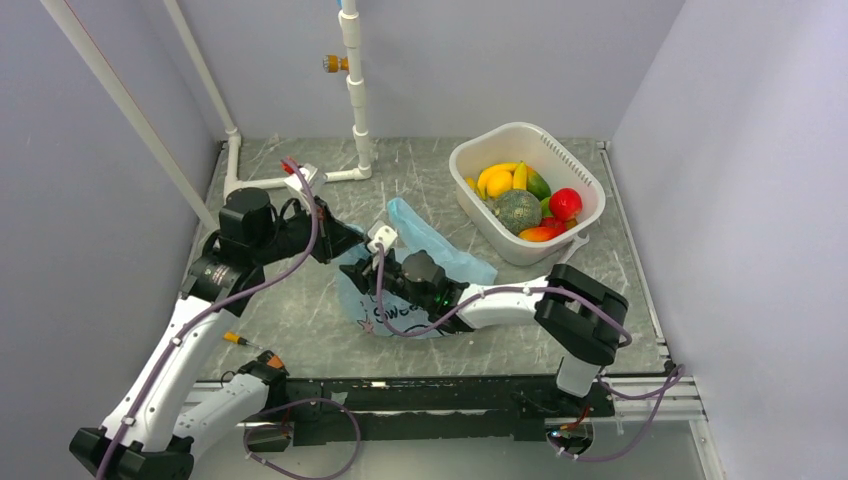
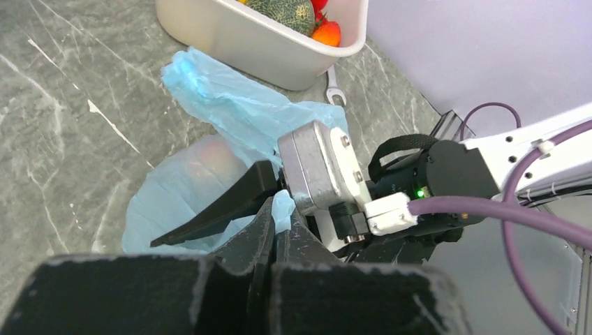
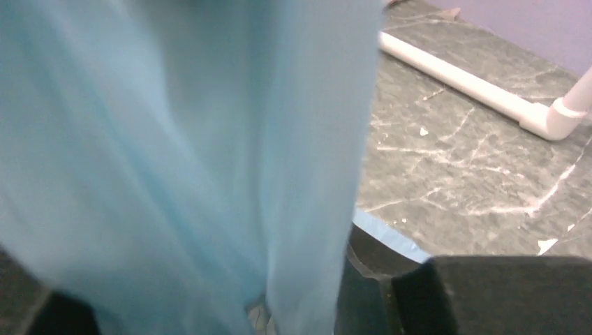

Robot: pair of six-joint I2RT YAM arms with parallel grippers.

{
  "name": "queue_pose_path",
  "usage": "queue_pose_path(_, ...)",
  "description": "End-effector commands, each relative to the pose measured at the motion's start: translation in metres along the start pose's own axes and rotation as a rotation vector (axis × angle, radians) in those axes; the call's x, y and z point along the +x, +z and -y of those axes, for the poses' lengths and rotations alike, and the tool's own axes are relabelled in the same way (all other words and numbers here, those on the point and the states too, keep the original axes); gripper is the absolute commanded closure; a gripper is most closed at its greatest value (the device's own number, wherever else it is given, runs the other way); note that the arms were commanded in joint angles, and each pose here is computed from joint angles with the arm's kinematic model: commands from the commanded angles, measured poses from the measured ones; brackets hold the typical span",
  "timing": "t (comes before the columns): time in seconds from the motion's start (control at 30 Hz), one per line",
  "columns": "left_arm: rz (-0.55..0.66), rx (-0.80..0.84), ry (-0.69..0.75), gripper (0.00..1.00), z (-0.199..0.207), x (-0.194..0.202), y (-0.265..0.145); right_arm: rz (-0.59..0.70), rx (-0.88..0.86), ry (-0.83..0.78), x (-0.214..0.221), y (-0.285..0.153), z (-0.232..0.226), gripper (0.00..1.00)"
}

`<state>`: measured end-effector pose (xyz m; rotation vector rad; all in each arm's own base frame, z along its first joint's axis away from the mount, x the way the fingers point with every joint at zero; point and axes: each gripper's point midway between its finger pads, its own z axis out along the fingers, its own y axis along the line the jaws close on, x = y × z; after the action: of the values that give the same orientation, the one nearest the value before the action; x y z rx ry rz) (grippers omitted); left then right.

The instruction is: Place the fake fruits into the plastic bag and tie a complex knot

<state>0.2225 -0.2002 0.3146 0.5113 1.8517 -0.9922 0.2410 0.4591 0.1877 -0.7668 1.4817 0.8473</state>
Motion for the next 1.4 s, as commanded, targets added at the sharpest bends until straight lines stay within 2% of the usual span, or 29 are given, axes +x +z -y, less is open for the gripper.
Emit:
queue_pose_path(0.0,0.099,0.103,0.058,1.00,0.030,-0.036,-0.009,-0.080,-0.032,-0.102,0.059,-0.014,0.002,0.67)
queue_pose_path(0.07,0.105,0.109,0.093,1.00,0.032,-0.040,-0.011,-0.116,-0.076,-0.129,0.081,-0.023,-0.002,0.76)
queue_pose_path(0.27,0.115,0.135,0.196,1.00,0.039,-0.049,-0.016,-0.204,-0.179,-0.164,0.122,-0.043,-0.014,0.77)
queue_pose_path(0.3,0.118,0.127,0.203,1.00,0.039,-0.050,-0.017,-0.205,-0.190,-0.170,0.124,-0.044,-0.015,0.81)
queue_pose_path(0.37,0.127,0.115,0.232,1.00,0.036,-0.053,-0.021,-0.199,-0.186,-0.178,0.123,-0.046,-0.014,1.00)
queue_pose_path(0.43,0.123,0.116,0.314,1.00,0.034,-0.050,-0.027,-0.174,-0.191,-0.185,0.112,-0.045,-0.015,1.00)
queue_pose_path(0.47,0.112,0.102,0.380,0.93,0.030,-0.045,-0.032,-0.153,-0.200,-0.190,0.103,-0.044,-0.017,1.00)
queue_pose_path(0.5,0.080,0.073,0.418,0.73,0.022,-0.034,-0.038,-0.134,-0.206,-0.191,0.094,-0.043,-0.018,1.00)
queue_pose_path(0.53,0.063,0.052,0.465,0.46,0.014,-0.023,-0.044,-0.120,-0.212,-0.187,0.087,-0.042,-0.020,1.00)
queue_pose_path(0.57,0.032,0.051,0.521,0.36,0.006,-0.008,-0.049,-0.108,-0.217,-0.181,0.080,-0.041,-0.021,1.00)
queue_pose_path(0.6,0.000,0.050,0.576,0.32,-0.002,0.007,-0.055,-0.099,-0.219,-0.174,0.075,-0.040,-0.021,1.00)
queue_pose_path(0.67,-0.108,0.043,0.665,0.32,-0.021,0.041,-0.062,-0.084,-0.229,-0.164,0.067,-0.039,-0.022,1.00)
queue_pose_path(0.73,-0.208,0.106,0.738,0.32,-0.030,0.075,-0.064,-0.073,-0.244,-0.160,0.062,-0.040,-0.024,1.00)
queue_pose_path(0.8,-0.244,0.168,0.760,0.30,-0.033,0.092,-0.061,-0.063,-0.257,-0.160,0.058,-0.041,-0.027,1.00)
queue_pose_path(0.93,-0.291,0.215,0.762,0.35,-0.049,0.108,-0.048,-0.048,-0.269,-0.143,0.050,-0.044,-0.027,1.00)
queue_pose_path(1.1,-0.290,0.288,0.743,0.45,-0.053,0.108,-0.031,-0.031,-0.281,-0.132,0.042,-0.044,-0.027,1.00)
queue_pose_path(1.13,-0.290,0.298,0.726,0.52,-0.052,0.107,-0.028,-0.028,-0.281,-0.125,0.040,-0.044,-0.027,1.00)
queue_pose_path(1.23,-0.284,0.343,0.691,0.90,-0.045,0.107,-0.019,-0.014,-0.301,-0.117,0.034,-0.043,-0.030,0.97)
queue_pose_path(1.27,-0.286,0.358,0.680,0.98,-0.042,0.108,-0.017,-0.010,-0.305,-0.114,0.033,-0.042,-0.030,0.96)
queue_pose_path(1.37,-0.286,0.377,0.646,1.00,-0.034,0.114,-0.009,0.003,-0.329,-0.104,0.029,-0.041,-0.035,0.91)
